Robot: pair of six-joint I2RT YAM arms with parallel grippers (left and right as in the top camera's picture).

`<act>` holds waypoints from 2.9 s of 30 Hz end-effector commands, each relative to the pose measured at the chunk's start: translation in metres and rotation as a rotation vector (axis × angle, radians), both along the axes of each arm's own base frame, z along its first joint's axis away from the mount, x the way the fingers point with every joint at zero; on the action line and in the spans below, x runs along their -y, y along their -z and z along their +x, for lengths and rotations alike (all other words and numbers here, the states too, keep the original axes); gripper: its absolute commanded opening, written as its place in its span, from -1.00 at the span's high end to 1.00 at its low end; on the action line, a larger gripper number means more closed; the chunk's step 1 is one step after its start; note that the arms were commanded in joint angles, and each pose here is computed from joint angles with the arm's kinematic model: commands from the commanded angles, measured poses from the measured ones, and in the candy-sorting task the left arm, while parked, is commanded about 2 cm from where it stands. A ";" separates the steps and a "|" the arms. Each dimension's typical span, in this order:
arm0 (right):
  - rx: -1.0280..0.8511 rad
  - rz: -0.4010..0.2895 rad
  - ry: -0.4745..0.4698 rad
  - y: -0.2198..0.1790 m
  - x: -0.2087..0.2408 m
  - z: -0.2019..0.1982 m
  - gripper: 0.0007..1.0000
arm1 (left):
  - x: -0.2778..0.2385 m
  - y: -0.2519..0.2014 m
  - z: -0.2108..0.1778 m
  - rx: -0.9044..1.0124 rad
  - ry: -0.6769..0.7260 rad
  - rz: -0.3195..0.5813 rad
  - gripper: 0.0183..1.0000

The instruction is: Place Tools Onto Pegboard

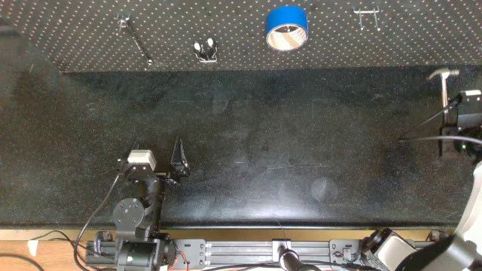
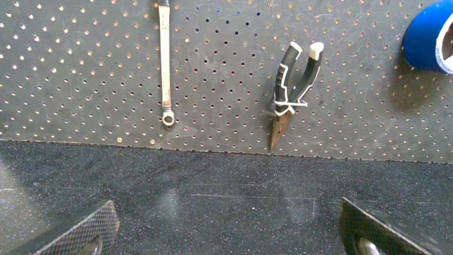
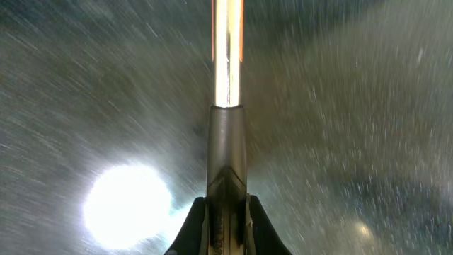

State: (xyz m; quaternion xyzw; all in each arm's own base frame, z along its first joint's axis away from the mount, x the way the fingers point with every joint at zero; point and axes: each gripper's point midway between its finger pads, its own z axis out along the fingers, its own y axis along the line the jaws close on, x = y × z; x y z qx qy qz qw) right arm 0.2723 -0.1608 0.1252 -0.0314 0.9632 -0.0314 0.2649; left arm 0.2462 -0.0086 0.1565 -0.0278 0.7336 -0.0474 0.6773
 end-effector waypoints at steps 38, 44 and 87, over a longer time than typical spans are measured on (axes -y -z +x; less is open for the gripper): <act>0.297 0.006 -0.297 -0.071 -0.152 0.117 -0.96 | 0.002 0.001 0.000 0.001 0.012 0.009 -0.99; 0.293 0.007 -0.298 -0.070 -0.152 0.117 -0.98 | 0.002 0.001 0.000 0.001 0.012 0.009 -0.98; 0.962 0.218 0.035 -0.033 -0.166 -0.026 -0.95 | 0.002 0.001 0.000 0.001 0.013 0.009 -0.99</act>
